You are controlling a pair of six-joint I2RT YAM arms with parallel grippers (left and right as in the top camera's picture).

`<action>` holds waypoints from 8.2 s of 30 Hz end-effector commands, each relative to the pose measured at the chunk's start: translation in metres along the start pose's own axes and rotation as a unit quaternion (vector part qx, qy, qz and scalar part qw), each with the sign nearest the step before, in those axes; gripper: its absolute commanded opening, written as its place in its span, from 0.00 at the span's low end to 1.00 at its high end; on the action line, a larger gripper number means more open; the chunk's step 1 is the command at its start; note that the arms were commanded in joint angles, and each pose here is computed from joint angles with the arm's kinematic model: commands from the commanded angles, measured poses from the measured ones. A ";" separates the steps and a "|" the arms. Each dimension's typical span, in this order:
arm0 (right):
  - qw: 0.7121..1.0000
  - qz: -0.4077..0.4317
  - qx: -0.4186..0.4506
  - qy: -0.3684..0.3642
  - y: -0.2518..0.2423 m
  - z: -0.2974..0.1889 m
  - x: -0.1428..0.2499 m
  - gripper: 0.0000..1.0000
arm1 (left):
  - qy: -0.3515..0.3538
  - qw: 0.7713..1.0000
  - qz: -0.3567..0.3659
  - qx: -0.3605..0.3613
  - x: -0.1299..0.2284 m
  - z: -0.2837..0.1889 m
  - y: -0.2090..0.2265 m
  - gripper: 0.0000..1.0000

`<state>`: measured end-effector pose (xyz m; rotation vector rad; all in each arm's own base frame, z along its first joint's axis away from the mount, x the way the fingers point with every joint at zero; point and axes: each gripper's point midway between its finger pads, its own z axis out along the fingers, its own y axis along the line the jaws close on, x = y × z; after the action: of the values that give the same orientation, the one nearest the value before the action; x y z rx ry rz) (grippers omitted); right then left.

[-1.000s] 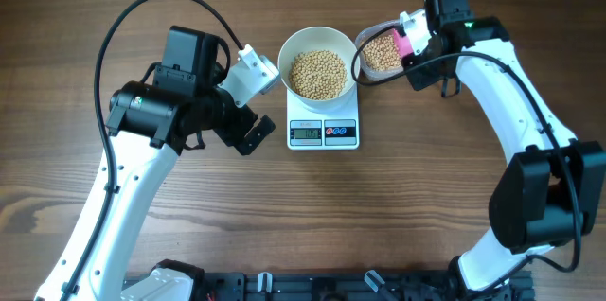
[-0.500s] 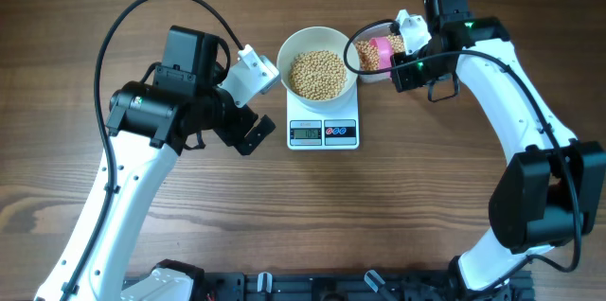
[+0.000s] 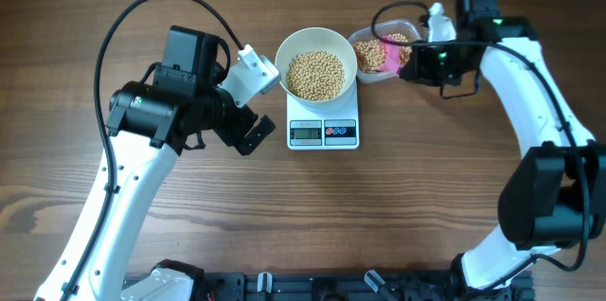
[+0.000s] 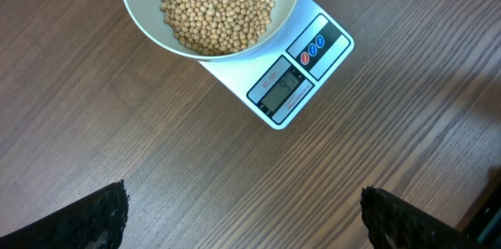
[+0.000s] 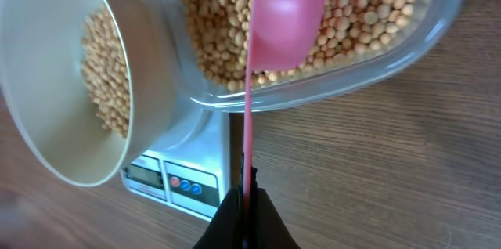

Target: Scoop item into bowl and weigh 150g on scale

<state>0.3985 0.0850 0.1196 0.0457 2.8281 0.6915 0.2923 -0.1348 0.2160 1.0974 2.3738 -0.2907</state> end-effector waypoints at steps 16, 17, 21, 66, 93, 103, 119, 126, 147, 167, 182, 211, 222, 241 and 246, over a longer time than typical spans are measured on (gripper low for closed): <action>0.970 0.091 -0.220 -0.045 -0.012 -0.052 -0.021 0.04 | -0.007 1.000 0.010 0.001 -0.001 -0.004 -0.002 1.00; 0.966 0.084 -0.238 -0.049 -0.008 -0.056 -0.022 0.04 | -0.007 1.000 0.010 0.001 -0.001 -0.004 -0.002 1.00; 0.951 0.071 -0.294 -0.054 0.008 -0.068 -0.023 0.04 | -0.007 1.000 0.010 0.001 -0.001 -0.004 -0.002 1.00; 0.972 -0.233 -0.025 -0.022 0.104 -0.016 0.028 0.04 | -0.007 1.000 0.010 0.001 -0.001 -0.004 -0.002 1.00; 0.906 -0.398 0.097 -0.107 0.125 -0.054 0.014 0.04 | -0.007 1.000 0.010 0.001 -0.001 -0.004 -0.002 1.00; 0.876 -0.445 0.154 -0.102 0.121 -0.053 0.012 0.04 | -0.007 1.000 0.010 0.001 -0.001 -0.004 -0.002 1.00; 0.850 -0.464 0.220 -0.116 0.131 -0.054 0.012 0.04 | -0.007 1.000 0.010 0.001 -0.001 -0.004 -0.002 1.00; 0.906 -0.389 0.120 -0.117 0.142 -0.048 0.020 0.04 | -0.007 1.000 0.010 0.001 -0.001 -0.004 -0.002 1.00; 0.951 -0.272 0.122 -0.083 0.046 -0.024 -0.020 0.04 | -0.007 1.000 0.010 0.001 -0.001 -0.004 -0.002 1.00; 0.966 -0.178 0.182 -0.048 -0.011 -0.005 -0.023 0.04 | -0.007 1.000 0.010 0.001 -0.001 -0.004 -0.002 1.00; 0.951 -0.116 0.287 -0.025 -0.066 -0.003 -0.021 0.04 | -0.007 1.000 0.010 0.001 -0.001 -0.004 -0.002 1.00; 0.970 -0.163 0.179 0.011 -0.033 0.008 -0.007 0.04 | -0.007 1.000 0.010 0.001 -0.001 -0.004 -0.002 1.00; 0.997 -0.051 0.064 -0.012 -0.012 0.011 -0.011 0.04 | -0.007 1.000 0.010 0.001 -0.001 -0.004 -0.002 1.00; 0.998 0.065 -0.019 -0.013 -0.032 -0.013 -0.011 0.04 | -0.007 1.000 0.010 0.001 -0.001 -0.004 -0.002 1.00; 0.996 0.078 -0.037 -0.013 -0.037 -0.019 -0.010 0.04 | -0.007 1.000 0.010 0.001 -0.001 -0.004 -0.002 1.00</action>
<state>0.4014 0.0422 0.1160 0.2434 2.8196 0.7256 0.2923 -0.1349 0.2160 1.1010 2.3718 -0.2901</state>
